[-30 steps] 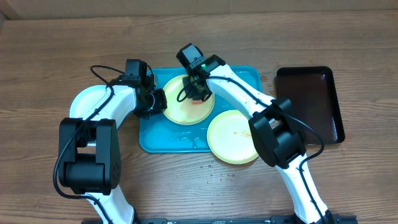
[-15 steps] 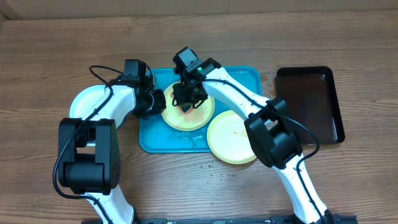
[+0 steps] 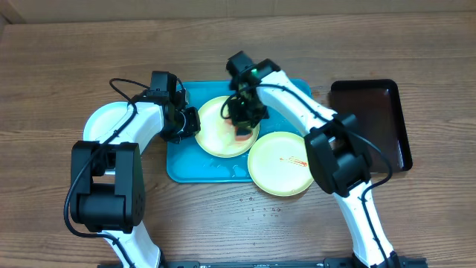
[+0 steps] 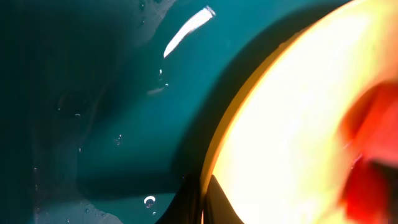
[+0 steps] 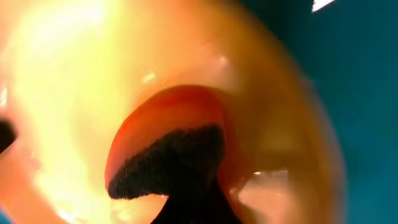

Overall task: Clean dirty plates on tray and stack at the side
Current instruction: 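Scrub the yellow plate with the sponge while left gripper holds it, then lift the yellow plate with left gripper and stack it on white plate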

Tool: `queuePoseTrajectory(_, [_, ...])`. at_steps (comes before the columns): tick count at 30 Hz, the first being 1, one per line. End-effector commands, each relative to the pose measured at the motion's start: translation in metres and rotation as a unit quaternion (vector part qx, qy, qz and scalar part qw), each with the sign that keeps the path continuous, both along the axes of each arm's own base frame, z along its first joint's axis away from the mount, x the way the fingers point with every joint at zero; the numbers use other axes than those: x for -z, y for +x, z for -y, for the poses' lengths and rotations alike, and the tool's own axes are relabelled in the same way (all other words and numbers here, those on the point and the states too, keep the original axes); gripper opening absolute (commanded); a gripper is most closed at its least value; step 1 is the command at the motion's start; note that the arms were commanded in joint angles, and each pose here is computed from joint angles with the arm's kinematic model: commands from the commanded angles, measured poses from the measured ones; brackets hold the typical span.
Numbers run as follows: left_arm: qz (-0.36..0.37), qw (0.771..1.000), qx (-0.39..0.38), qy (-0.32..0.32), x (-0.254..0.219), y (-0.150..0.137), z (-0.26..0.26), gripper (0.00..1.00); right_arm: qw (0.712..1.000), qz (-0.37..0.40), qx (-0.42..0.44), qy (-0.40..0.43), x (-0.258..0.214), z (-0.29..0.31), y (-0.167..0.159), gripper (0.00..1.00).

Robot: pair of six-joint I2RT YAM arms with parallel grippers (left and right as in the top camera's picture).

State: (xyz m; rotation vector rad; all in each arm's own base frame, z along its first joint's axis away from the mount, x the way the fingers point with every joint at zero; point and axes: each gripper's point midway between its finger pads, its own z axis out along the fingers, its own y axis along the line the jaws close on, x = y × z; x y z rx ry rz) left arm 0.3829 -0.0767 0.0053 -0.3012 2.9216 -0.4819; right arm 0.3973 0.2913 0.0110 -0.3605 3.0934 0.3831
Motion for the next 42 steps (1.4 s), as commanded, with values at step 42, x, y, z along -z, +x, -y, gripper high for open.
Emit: queuePoseTrajectory(42, [0.028,0.997,0.025,0.065,-0.005,0.010,-0.021,0.04,0.994,0.049,0.016,0.097,-0.118,0.005,0.044,0.04])
